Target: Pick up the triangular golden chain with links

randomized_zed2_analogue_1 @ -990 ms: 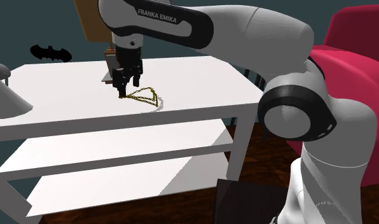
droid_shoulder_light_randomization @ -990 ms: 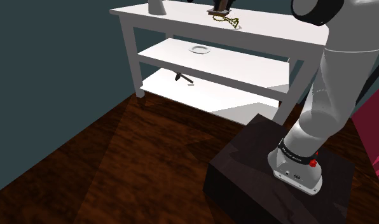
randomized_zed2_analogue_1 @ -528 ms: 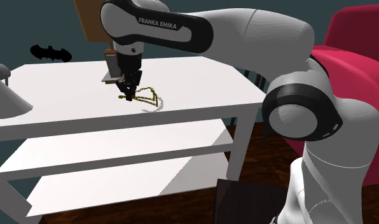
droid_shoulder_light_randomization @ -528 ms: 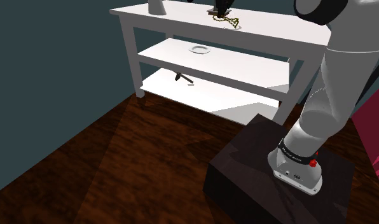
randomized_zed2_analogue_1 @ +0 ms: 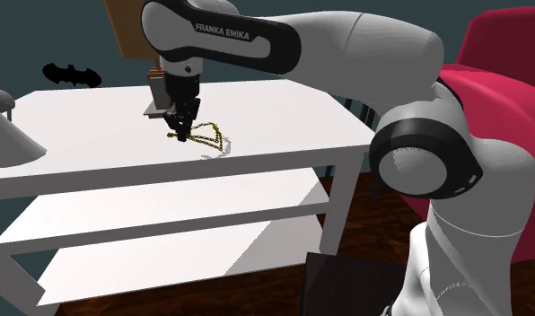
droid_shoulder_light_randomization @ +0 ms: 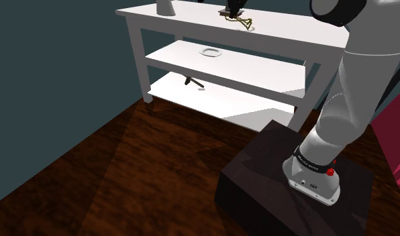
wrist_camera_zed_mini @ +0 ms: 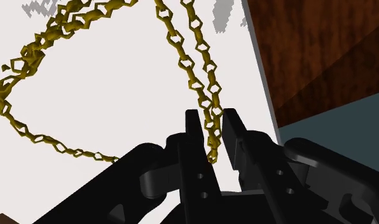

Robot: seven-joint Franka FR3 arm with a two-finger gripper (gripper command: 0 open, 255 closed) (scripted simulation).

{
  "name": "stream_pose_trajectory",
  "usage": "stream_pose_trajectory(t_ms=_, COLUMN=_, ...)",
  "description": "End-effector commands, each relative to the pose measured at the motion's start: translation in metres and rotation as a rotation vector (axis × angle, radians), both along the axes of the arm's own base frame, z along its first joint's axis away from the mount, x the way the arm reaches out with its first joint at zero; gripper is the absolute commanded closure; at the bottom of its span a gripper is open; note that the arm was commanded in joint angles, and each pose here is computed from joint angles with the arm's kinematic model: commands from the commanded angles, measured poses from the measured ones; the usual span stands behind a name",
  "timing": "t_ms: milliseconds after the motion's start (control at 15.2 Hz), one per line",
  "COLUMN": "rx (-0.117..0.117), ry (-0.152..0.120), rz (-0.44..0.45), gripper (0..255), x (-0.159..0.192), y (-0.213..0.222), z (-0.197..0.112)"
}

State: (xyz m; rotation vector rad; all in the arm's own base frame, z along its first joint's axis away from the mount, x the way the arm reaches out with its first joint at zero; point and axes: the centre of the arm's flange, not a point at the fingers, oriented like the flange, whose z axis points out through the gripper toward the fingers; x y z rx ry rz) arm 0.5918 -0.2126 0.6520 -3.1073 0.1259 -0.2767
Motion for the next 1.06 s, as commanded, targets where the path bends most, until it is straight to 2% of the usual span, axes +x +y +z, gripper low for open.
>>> stream_pose_trajectory(t_ms=0, rx=0.0, ry=0.0, rz=0.0, gripper=255, x=0.0, y=0.0, z=0.008)
stream_pose_trajectory(t_ms=858, rx=0.0, ry=0.0, rz=0.0, gripper=255, x=0.0, y=0.0, z=0.077)
stream_pose_trajectory(t_ms=990, rx=0.0, ry=0.0, rz=0.0, gripper=255, x=0.0, y=0.0, z=0.077)
